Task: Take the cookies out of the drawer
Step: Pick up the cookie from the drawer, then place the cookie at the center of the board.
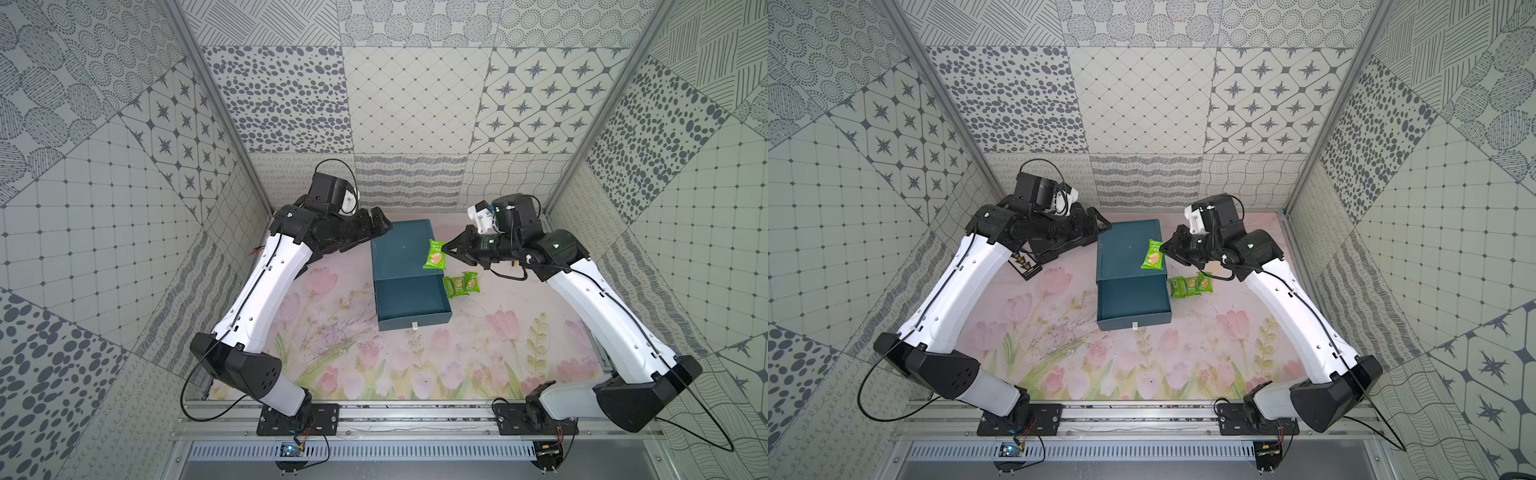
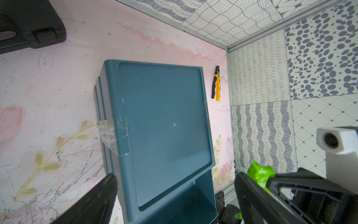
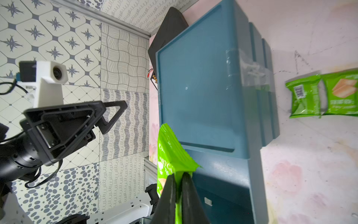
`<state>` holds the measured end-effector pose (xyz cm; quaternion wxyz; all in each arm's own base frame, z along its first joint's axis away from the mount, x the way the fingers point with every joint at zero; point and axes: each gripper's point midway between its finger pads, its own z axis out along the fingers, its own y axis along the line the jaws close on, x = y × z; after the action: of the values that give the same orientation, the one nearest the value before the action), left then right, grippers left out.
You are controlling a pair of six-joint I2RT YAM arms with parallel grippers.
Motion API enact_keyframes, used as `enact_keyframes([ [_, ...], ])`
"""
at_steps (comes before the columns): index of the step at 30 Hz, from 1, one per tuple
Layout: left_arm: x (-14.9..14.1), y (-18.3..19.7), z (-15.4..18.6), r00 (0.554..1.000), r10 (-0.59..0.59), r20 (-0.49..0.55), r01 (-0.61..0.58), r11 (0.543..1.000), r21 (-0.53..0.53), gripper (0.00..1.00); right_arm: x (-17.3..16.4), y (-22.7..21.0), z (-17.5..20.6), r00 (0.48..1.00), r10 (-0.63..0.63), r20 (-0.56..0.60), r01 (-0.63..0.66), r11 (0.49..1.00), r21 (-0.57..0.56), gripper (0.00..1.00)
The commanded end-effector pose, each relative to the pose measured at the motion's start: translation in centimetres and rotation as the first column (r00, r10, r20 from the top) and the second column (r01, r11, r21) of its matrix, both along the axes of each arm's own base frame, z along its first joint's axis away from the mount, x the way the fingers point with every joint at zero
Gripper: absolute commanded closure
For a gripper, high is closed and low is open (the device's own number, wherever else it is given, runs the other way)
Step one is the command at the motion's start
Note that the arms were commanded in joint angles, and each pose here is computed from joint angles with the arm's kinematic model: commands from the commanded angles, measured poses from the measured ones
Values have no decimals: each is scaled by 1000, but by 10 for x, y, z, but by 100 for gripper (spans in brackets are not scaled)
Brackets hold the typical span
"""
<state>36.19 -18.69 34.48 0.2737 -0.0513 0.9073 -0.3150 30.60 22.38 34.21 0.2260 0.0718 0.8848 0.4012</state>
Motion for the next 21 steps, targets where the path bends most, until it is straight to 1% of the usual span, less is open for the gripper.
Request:
enact_keyframes([
  [1, -16, -2, 18, 1000, -17, 22, 18, 998, -58, 1, 1, -24, -6, 999, 44, 14, -44, 999, -29, 100],
  [5, -36, -18, 32, 996, -86, 22, 88, 987, -135, 1, 26, -73, -37, 999, -11, 35, 16, 990, -142, 100],
  [7, -48, -32, 36, 988, -136, 71, 145, 979, -142, 1, 38, -97, -64, 999, -29, 33, 36, 970, -239, 100],
  [9, -62, -51, 37, 970, -201, 134, 220, 964, -148, 1, 47, -122, -90, 997, -75, 15, 76, 941, -328, 100],
  [11, -72, -63, 33, 956, -238, 171, 263, 954, -146, 1, 55, -140, -107, 993, -108, 44, 117, 927, -357, 100],
  [12, -75, -66, 30, 953, -239, 185, 267, 953, -143, 2, 59, -148, -115, 990, -125, 66, 140, 924, -356, 100],
  [15, -74, -63, 11, 959, -186, 213, 221, 963, -157, 1, 72, -174, -143, 981, -172, 93, 194, 910, -367, 100],
  [18, -76, -62, 0, 958, -173, 230, 215, 962, -171, 1, 84, -188, -175, 983, -177, 50, 182, 893, -411, 100],
  [21, -80, -65, -9, 956, -192, 220, 224, 966, -131, 1, 93, -192, -200, 988, -156, 18, 148, 888, -435, 100],
])
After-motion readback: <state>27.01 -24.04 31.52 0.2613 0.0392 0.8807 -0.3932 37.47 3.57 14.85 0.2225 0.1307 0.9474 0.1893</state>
